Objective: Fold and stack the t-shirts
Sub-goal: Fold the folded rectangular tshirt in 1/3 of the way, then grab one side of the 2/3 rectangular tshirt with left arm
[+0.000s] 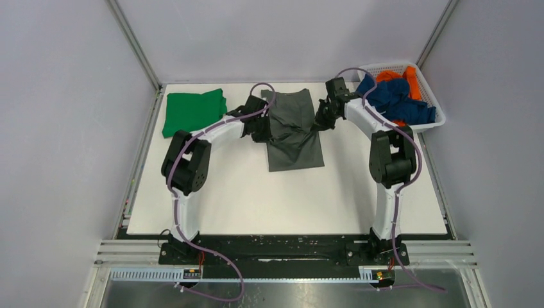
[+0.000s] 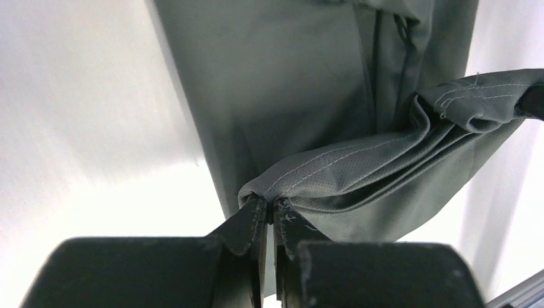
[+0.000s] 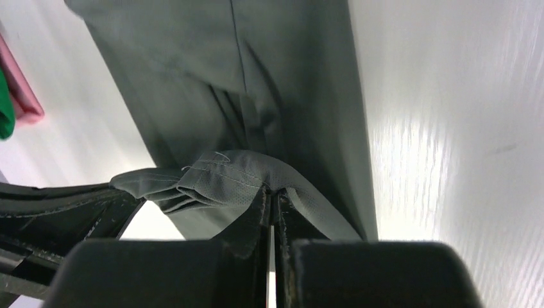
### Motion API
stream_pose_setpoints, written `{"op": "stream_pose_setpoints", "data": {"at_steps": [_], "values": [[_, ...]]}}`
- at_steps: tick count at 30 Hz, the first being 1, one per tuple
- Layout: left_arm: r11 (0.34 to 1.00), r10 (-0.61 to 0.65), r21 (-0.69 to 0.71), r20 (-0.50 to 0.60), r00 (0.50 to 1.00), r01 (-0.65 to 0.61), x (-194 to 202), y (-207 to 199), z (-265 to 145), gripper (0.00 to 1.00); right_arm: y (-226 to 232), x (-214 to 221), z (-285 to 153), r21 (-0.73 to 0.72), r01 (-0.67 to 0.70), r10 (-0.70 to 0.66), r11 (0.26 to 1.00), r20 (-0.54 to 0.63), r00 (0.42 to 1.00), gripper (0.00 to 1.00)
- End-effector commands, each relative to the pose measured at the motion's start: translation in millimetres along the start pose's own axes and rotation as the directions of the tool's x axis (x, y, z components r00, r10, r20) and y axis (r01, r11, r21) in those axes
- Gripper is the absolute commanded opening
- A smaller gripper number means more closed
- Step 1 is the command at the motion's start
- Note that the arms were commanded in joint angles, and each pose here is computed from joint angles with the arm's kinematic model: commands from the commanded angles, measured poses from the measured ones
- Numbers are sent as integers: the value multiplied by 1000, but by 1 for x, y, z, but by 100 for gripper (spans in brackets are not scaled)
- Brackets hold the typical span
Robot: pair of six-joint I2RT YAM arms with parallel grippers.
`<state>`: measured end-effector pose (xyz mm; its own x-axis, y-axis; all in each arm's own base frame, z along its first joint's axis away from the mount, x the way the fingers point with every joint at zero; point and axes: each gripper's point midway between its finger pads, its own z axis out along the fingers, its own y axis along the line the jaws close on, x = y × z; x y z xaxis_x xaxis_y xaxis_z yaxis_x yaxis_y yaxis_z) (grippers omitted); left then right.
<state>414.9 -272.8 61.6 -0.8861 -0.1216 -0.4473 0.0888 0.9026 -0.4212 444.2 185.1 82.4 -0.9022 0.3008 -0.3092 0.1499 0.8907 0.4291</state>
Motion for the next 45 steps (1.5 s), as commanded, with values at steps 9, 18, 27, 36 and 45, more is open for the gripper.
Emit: {"op": "stream_pose_setpoints", "data": {"at_steps": [9,18,27,36,45], "values": [[998,-29,55,84,996,24,-76,2,-16,76,14,-65,12,-15,24,-22,1000,102,995,61],[995,-7,101,16,1000,6,9,-2,-57,86,-13,17,-32,-45,55,-53,997,45,998,73],[993,-96,65,-88,992,102,76,5,-20,67,-49,86,-18,-30,-9,7,1000,-71,997,63],[998,-69,-12,-160,985,68,97,15,7,34,-63,90,1,27,-21,24,999,-105,994,49],[997,-47,-63,-161,986,38,108,22,15,0,-76,115,7,46,-38,46,998,-170,984,12]]}}
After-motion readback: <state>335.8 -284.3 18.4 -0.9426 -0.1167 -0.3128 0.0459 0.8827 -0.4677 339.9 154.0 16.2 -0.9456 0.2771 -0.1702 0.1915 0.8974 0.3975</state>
